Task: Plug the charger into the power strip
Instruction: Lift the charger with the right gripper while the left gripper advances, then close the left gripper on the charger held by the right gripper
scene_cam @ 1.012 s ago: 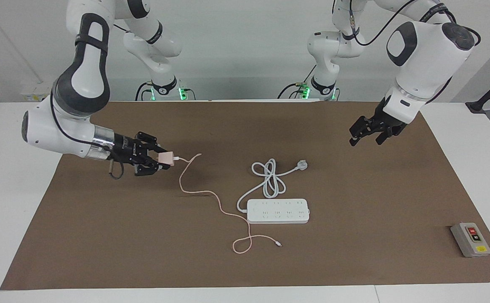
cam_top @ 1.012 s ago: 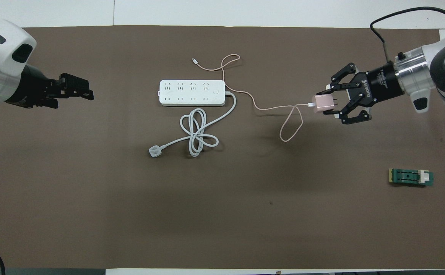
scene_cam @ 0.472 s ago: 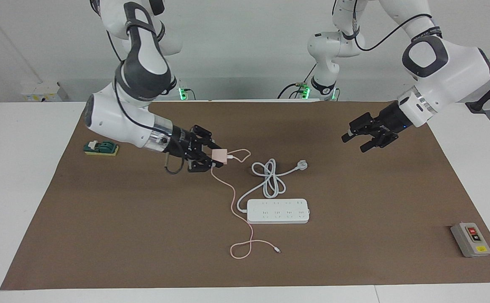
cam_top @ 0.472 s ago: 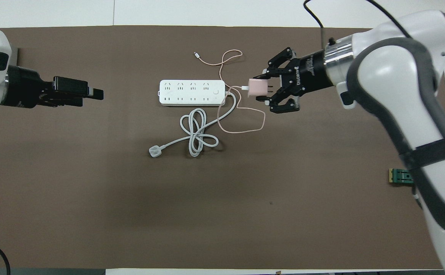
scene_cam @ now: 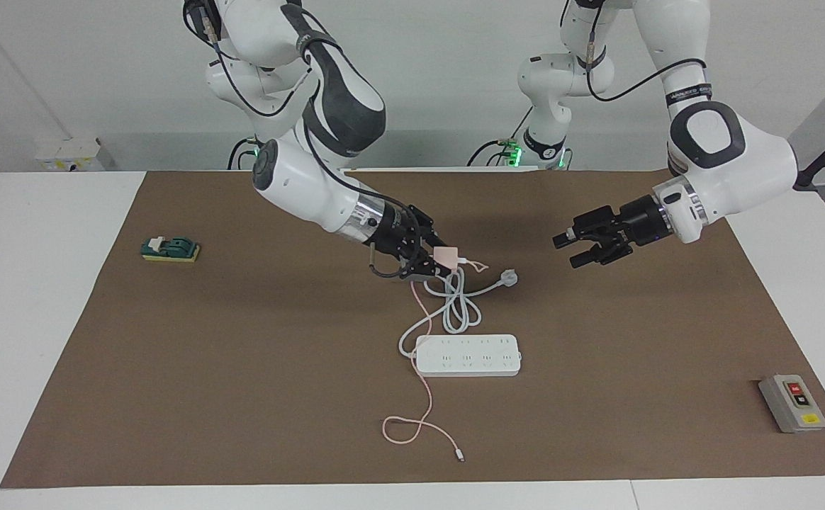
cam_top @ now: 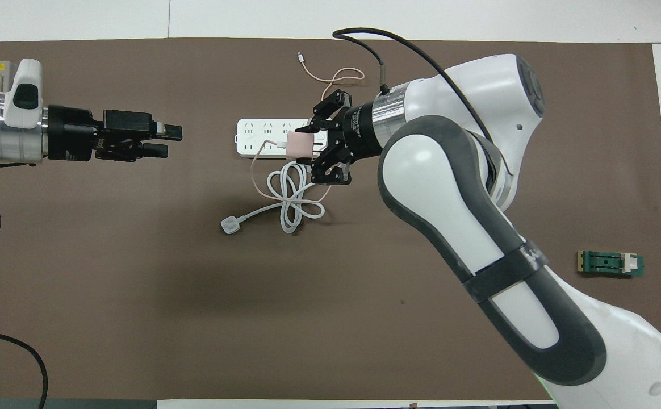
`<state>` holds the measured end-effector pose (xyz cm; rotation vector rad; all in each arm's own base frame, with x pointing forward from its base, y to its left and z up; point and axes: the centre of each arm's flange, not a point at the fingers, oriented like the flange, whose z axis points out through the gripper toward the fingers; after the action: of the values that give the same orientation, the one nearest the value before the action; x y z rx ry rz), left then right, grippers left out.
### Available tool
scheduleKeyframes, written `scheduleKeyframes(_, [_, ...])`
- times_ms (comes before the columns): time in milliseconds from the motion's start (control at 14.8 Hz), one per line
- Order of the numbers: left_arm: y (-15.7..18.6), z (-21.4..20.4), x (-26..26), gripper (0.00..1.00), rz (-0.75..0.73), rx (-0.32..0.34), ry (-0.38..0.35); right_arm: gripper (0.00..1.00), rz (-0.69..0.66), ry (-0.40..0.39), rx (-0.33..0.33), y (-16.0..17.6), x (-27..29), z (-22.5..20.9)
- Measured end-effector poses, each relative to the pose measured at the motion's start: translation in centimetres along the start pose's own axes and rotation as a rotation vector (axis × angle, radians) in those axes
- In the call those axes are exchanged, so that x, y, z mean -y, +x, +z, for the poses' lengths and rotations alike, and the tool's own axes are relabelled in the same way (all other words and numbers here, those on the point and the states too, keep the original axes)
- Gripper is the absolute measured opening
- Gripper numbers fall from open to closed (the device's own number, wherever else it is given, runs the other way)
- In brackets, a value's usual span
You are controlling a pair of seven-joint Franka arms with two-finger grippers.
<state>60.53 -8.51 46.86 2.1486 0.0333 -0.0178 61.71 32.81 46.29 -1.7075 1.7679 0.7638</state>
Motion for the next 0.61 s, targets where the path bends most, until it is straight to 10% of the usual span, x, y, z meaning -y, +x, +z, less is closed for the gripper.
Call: scheduleKeyframes(607, [1.7,4.2,2.8,1.00,-0.012,0.006,-0.230,0.50,-0.038,-0.051,-0.012,-2.0,-2.4,4.7])
